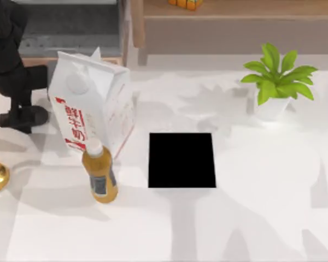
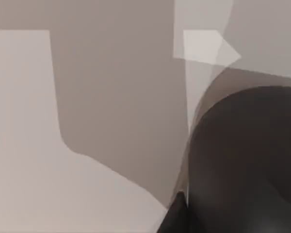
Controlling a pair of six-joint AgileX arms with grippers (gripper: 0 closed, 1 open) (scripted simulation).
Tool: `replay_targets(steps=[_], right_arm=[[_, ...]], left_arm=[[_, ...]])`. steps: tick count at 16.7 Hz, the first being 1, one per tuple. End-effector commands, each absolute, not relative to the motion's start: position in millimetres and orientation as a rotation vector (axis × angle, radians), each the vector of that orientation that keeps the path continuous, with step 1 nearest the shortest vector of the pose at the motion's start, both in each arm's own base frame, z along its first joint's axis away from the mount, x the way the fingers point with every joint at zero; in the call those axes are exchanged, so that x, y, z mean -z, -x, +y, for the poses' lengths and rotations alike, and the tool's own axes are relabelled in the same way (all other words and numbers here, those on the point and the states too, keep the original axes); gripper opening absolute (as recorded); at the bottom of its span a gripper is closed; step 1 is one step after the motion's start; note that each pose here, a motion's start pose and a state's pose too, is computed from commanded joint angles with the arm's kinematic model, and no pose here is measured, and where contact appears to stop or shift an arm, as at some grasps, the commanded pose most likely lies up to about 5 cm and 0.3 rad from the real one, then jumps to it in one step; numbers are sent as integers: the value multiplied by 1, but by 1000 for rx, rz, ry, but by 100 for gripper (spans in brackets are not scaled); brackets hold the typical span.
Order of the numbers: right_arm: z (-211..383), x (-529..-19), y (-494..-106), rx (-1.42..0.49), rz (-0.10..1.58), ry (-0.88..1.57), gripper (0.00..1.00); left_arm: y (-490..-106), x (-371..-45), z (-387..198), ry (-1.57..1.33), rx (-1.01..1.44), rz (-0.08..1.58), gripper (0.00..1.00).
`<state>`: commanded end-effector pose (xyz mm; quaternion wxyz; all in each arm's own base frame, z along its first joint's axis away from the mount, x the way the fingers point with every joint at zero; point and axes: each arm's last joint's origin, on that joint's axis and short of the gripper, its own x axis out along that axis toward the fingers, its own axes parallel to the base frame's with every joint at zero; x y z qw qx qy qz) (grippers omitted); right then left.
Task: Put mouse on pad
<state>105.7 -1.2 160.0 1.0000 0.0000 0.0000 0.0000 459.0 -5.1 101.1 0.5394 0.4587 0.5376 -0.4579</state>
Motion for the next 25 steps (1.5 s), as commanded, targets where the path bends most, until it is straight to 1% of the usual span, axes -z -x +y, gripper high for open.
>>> replay_targets(steps=[1, 2, 9, 10, 13, 15, 22, 25], right_arm=[[-1, -160, -106, 0, 0, 0, 100], [-1, -160, -106, 0, 0, 0, 100], [-1, -160, -106, 0, 0, 0, 100], [-1, -160, -106, 0, 0, 0, 100], [-1, -160, -106, 0, 0, 0, 100], [-1, -160, -106, 0, 0, 0, 100], [-1, -160, -106, 0, 0, 0, 100], [-1, -160, -106, 0, 0, 0, 100]], left_arm=[[-459, -101, -5, -1091, 1089, 1278, 2], [-459, -101, -5, -1091, 1089, 1278, 0], [-459, -101, -5, -1091, 1089, 1278, 0], [-455, -114, -6, -1081, 1085, 1281, 0], [-452, -118, -6, -1065, 1089, 1292, 0], [-450, -132, -7, -1056, 1078, 1293, 0], [-452, -209, -4, -1092, 1001, 1238, 0], [-453, -221, -6, -1096, 1037, 1243, 0]])
